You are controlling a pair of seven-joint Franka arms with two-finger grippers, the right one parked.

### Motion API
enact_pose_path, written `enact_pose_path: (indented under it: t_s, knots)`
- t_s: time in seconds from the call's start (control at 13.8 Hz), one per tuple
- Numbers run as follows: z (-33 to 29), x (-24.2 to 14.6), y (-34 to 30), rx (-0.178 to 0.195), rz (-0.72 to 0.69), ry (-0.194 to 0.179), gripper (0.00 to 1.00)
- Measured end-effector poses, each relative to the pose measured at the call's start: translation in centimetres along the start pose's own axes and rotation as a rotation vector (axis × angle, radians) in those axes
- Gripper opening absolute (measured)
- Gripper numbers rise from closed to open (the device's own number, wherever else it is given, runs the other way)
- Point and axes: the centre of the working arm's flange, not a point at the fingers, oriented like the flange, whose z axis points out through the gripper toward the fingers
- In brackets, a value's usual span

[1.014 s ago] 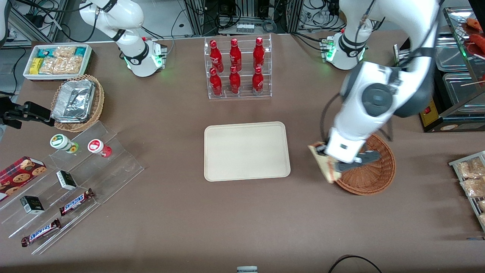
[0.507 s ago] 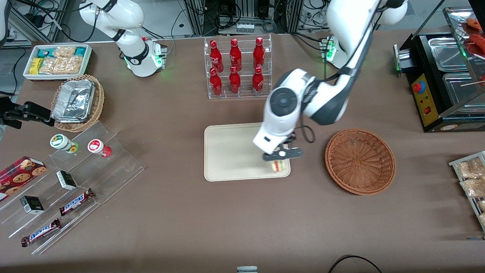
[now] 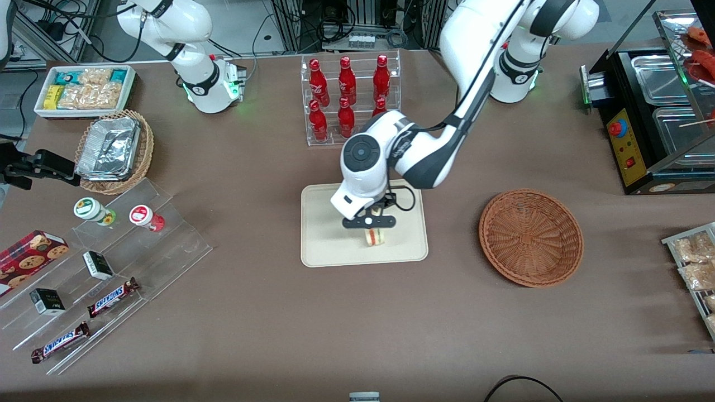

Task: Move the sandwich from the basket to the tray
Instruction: 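Lift the sandwich and carry it over the beige tray, then lower the sandwich onto the tray and open the left gripper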

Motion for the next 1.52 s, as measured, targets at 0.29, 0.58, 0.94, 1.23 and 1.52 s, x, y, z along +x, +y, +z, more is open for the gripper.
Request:
enact_pose_path:
  t_s: [0.29, 0.58, 0.94, 1.23, 1.52]
  knots:
    - [3.4, -1.1, 1.8, 0.003, 0.028, -0.002, 0.15]
    - [5.1, -1.4, 2.5, -0.002, 0.038, 0.003, 0.15]
    - [4.3, -1.0, 2.6, -0.009, 0.037, 0.015, 0.52]
    - [-2.0, -0.2, 1.1, 0.003, 0.012, 0.019, 0.93]
    - [-13.1, 1.8, -6.4, 0.014, -0.089, 0.008, 1.00]
